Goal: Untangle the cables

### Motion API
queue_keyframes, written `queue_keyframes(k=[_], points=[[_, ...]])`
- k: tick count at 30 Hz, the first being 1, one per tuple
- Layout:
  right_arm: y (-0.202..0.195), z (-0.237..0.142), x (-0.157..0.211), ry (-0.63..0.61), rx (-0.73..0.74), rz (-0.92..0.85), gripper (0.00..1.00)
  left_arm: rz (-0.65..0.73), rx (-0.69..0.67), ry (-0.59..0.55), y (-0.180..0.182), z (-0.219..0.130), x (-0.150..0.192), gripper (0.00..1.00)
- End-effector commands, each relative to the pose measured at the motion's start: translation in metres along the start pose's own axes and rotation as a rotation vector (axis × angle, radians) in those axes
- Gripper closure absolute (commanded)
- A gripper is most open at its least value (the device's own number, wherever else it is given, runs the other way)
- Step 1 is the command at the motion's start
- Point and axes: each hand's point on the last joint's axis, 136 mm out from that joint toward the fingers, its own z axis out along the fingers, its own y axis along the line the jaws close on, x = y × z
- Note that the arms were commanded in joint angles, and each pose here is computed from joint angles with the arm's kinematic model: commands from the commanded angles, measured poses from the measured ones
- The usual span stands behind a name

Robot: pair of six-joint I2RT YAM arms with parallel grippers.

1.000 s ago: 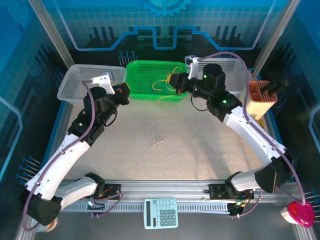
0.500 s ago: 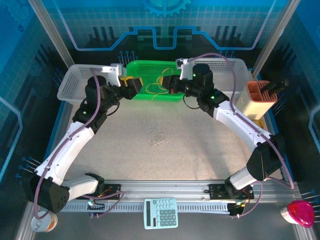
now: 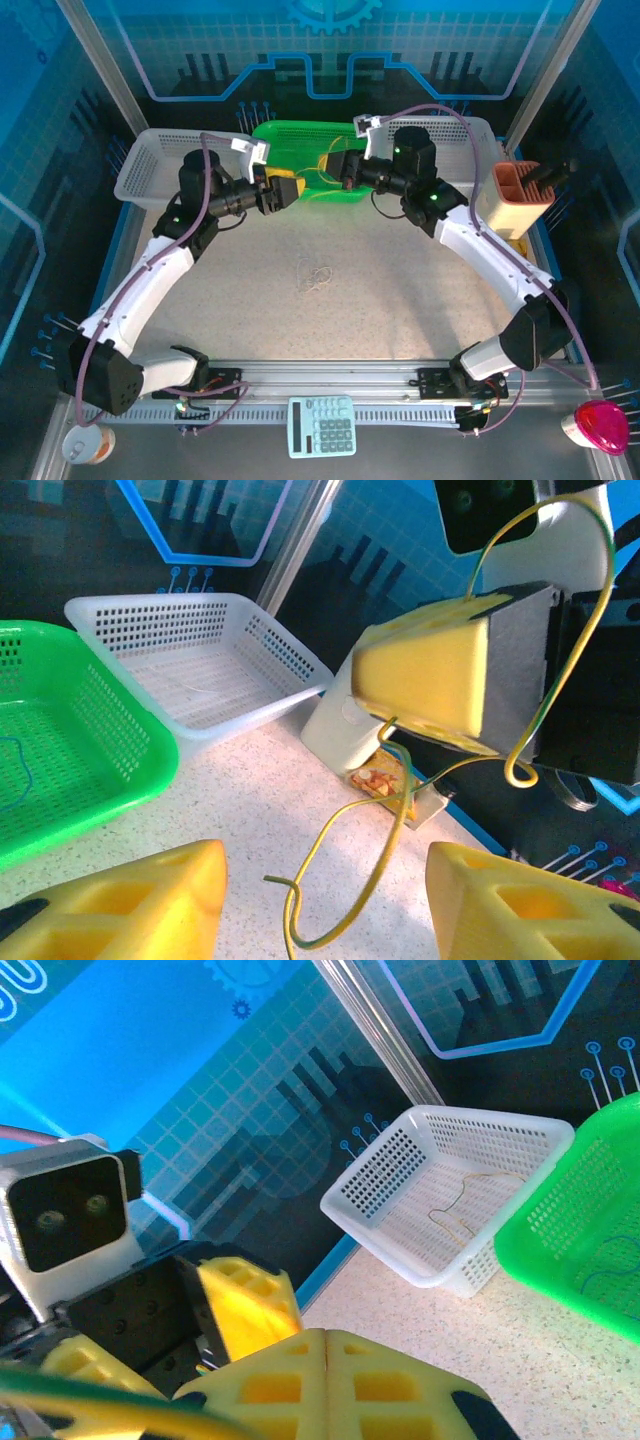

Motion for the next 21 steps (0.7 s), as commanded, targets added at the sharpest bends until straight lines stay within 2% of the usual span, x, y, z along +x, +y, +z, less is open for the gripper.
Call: queue_keyframes(k=[1, 4, 10, 12, 15, 17, 21], points=[[0.016, -0.01, -0.006, -0.015, -0.045, -0.007, 1.0, 0.025, 0.053, -0.002, -0.009, -0.002, -0.007, 0.44], [0.017, -0.011, -0.005, -0.017, -0.045, -0.007, 1.0, 0.009, 0.065, -0.006, -0.009, 0.001, -0.009, 0.46], [0.016, -0.008, -0.001, -0.009, -0.047, 0.003, 1.0, -0.015, 0.108, -0.036, -0.012, 0.006, -0.017, 0.62], [0.017, -0.007, 0.001, -0.006, -0.051, 0.006, 1.0, -0.026, 0.115, -0.041, -0.011, 0.009, -0.019, 0.72], [0.015, -0.006, 0.002, -0.002, -0.046, 0.007, 1.0, -0.035, 0.11, -0.045, -0.008, 0.012, -0.021, 0.97], [0.012, -0.006, 0.005, 0.004, -0.035, 0.005, 1.0, -0.036, 0.077, -0.059, -0.003, 0.013, -0.025, 1.0], [0.002, -0.008, 0.01, 0.011, 0.011, 0.004, 0.56, -0.034, -0.082, -0.146, 0.021, 0.004, -0.047, 1.0]])
